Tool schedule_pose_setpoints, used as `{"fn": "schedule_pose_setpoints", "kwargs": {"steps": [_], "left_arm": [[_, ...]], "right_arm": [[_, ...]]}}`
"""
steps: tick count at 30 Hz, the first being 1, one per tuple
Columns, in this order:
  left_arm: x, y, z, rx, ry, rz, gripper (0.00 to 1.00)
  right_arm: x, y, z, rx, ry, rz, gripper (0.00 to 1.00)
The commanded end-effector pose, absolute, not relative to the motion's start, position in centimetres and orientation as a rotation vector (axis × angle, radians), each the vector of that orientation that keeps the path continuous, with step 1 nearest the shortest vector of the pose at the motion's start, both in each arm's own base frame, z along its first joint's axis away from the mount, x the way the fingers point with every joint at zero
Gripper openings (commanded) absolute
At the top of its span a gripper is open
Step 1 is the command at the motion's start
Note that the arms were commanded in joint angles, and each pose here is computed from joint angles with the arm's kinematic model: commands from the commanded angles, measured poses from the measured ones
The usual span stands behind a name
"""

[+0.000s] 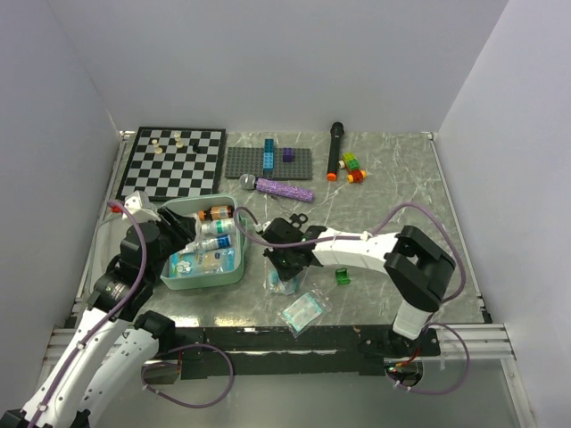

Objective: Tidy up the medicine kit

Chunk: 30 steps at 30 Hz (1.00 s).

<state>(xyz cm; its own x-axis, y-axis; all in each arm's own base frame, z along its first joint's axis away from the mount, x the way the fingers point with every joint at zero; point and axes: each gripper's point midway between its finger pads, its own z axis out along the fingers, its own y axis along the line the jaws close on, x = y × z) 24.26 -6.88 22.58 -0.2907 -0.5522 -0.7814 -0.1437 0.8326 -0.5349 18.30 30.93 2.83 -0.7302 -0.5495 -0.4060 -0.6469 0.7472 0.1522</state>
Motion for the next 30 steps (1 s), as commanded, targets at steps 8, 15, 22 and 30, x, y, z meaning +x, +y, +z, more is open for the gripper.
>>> {"fn": "schedule_pose_setpoints", "kwargs": {"steps": [8,15,22,30], "left_arm": [[23.4,-4.4,27.3,-0.569,1.705,-0.383,0.55],[22.6,-3.0,28.1,-0.607,1.669,-0.339,0.56],[21.7,-2.2,28.2,-0.644,1.625,-0.353,0.56],[21.2,-1.5,28.2,-0.655,1.62,-0.328,0.57]], "right_arm": [[24.3,35.1,19.7,-0.836,2.225,0.539,0.1],[26.8,42.4,21.1,-0.901,2.165,0.687,0.1],[26.3,48.7,18.4,-1.038,2.163,0.788,0.1],[23.4,51.8,14.4,-1.174,2.212,0.856,0.1]]}}
